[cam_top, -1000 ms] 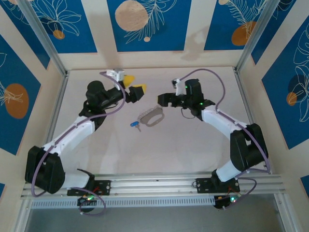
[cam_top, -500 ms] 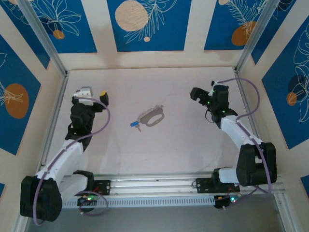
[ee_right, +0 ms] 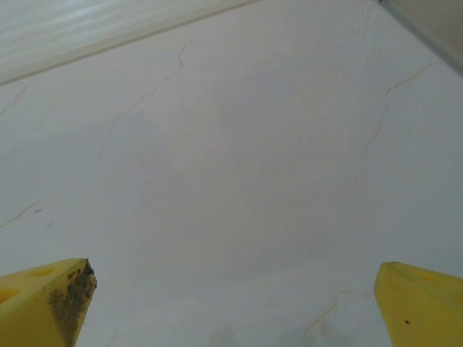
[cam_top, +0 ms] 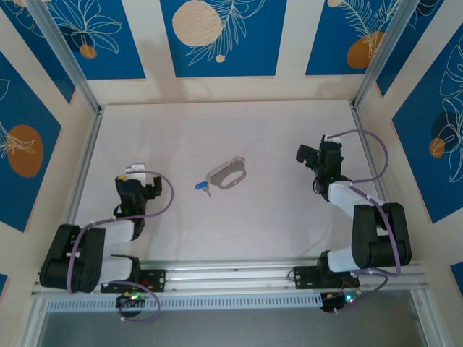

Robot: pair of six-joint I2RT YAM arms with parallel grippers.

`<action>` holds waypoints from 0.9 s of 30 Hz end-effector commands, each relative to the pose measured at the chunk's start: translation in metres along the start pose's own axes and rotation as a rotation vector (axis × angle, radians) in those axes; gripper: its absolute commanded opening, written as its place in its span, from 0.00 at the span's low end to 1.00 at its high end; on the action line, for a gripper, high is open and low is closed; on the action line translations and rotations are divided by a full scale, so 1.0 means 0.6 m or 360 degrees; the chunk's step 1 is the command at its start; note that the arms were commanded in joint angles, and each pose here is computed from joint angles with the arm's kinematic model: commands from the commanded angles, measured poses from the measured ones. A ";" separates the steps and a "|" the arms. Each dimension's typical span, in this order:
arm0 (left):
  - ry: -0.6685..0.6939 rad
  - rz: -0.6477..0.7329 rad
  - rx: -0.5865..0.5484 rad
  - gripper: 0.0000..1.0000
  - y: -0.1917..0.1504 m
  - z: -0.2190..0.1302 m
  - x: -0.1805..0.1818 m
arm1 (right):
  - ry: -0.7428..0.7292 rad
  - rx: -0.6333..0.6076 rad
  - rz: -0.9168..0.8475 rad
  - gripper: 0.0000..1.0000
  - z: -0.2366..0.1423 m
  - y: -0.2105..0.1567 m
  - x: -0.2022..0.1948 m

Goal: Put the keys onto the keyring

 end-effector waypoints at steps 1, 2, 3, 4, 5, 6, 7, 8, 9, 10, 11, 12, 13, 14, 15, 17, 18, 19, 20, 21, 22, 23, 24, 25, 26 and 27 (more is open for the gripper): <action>-0.0047 -0.0053 -0.0230 1.00 0.040 0.008 -0.008 | -0.0046 -0.0157 -0.0073 0.99 -0.010 0.020 -0.008; -0.0065 -0.0053 -0.0226 1.00 0.037 0.013 -0.010 | -0.0033 -0.0146 -0.0090 0.99 -0.013 0.017 -0.007; -0.0072 -0.0054 -0.0222 1.00 0.033 0.017 -0.011 | -0.0032 -0.0128 -0.0101 0.99 -0.015 0.012 -0.007; -0.0075 -0.0057 -0.0234 1.00 0.030 0.019 -0.012 | -0.0036 -0.0122 -0.0106 0.99 -0.017 0.007 -0.008; -0.0072 -0.0063 -0.0239 1.00 0.026 0.022 -0.011 | -0.0048 -0.0115 -0.0112 0.99 -0.018 0.000 -0.009; -0.0079 -0.0064 -0.0236 1.00 0.022 0.025 -0.012 | -0.0061 -0.0116 -0.0120 0.99 -0.019 -0.006 -0.011; -0.0099 -0.0046 -0.0227 1.00 0.019 0.028 -0.015 | -0.0077 -0.0114 -0.0118 0.99 -0.020 -0.014 -0.013; -0.0129 -0.0029 -0.0194 1.00 0.017 0.032 -0.019 | -0.0079 -0.0140 -0.0093 0.99 -0.020 -0.020 -0.015; -0.0135 -0.0024 -0.0182 1.00 0.017 0.036 -0.021 | -0.0066 -0.0176 -0.0081 0.99 -0.021 -0.026 -0.015; -0.0131 -0.0023 -0.0176 1.00 0.015 0.038 -0.021 | -0.0057 -0.0178 -0.0084 0.99 -0.019 -0.030 -0.014; -0.0134 -0.0021 -0.0174 1.00 0.011 0.040 -0.021 | -0.0043 -0.0189 -0.0091 0.99 -0.017 -0.034 -0.013; -0.0146 -0.0020 -0.0175 1.00 0.007 0.041 -0.021 | -0.0011 -0.0198 -0.0105 0.99 -0.015 -0.042 -0.010; -0.0162 -0.0013 -0.0183 1.00 0.004 0.042 -0.023 | 0.0009 -0.0221 -0.0114 0.99 -0.013 -0.049 -0.008; -0.0171 -0.0008 -0.0202 1.00 0.006 0.042 -0.024 | 0.0030 -0.0243 -0.0119 0.99 -0.011 -0.057 -0.006; -0.0173 -0.0009 -0.0172 1.00 0.005 0.043 -0.024 | 0.0060 -0.0290 -0.0132 0.99 -0.011 -0.060 -0.003; -0.0210 0.0017 -0.0146 1.00 0.005 0.048 -0.030 | 0.0130 -0.0279 -0.0168 1.00 -0.012 -0.062 0.005; -0.0234 0.0035 -0.0133 1.00 0.007 0.051 -0.034 | 0.0171 -0.0298 -0.0186 1.00 -0.010 -0.064 0.008; -0.0241 0.0044 -0.0098 1.00 0.008 0.055 -0.037 | 0.0216 -0.0292 -0.0201 1.00 -0.010 -0.065 0.011; -0.0244 0.0053 -0.0064 1.00 0.008 0.061 -0.039 | 0.0249 -0.0304 -0.0214 1.00 -0.008 -0.067 0.013; -0.0254 0.0070 -0.0042 1.00 0.010 0.066 -0.042 | 0.0263 -0.0300 -0.0217 1.00 -0.004 -0.074 0.015; -0.0258 0.0078 -0.0012 1.00 0.011 0.069 -0.045 | 0.0267 -0.0334 -0.0219 0.99 0.001 -0.078 0.016; -0.0260 0.0083 0.0015 1.00 0.010 0.073 -0.046 | 0.0284 -0.0333 -0.0222 0.99 0.004 -0.078 0.017; -0.0264 0.0081 0.0017 1.00 0.011 0.073 -0.046 | 0.0317 -0.0257 -0.0244 0.99 0.005 -0.077 0.020; -0.0266 0.0079 0.0024 1.00 0.011 0.074 -0.046 | 0.0340 -0.0261 -0.0248 0.99 0.009 -0.074 0.022; -0.0268 0.0079 0.0027 1.00 0.011 0.075 -0.046 | 0.0352 -0.0260 -0.0258 0.99 0.011 -0.074 0.024; -0.0277 0.0072 0.0037 1.00 0.012 0.076 -0.045 | 0.0356 -0.0236 -0.0254 0.99 0.010 -0.074 0.023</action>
Point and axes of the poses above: each hand's point on the last joint's axis, 136 mm out from that joint toward the fingers, its own z axis out along the fingers, its own x axis along the line the jaws close on, y = z × x, the point moved 8 cm from there along -z, back along the fingers, and after that the axes turned 13 degrees about -z, right-handed, at the moved point
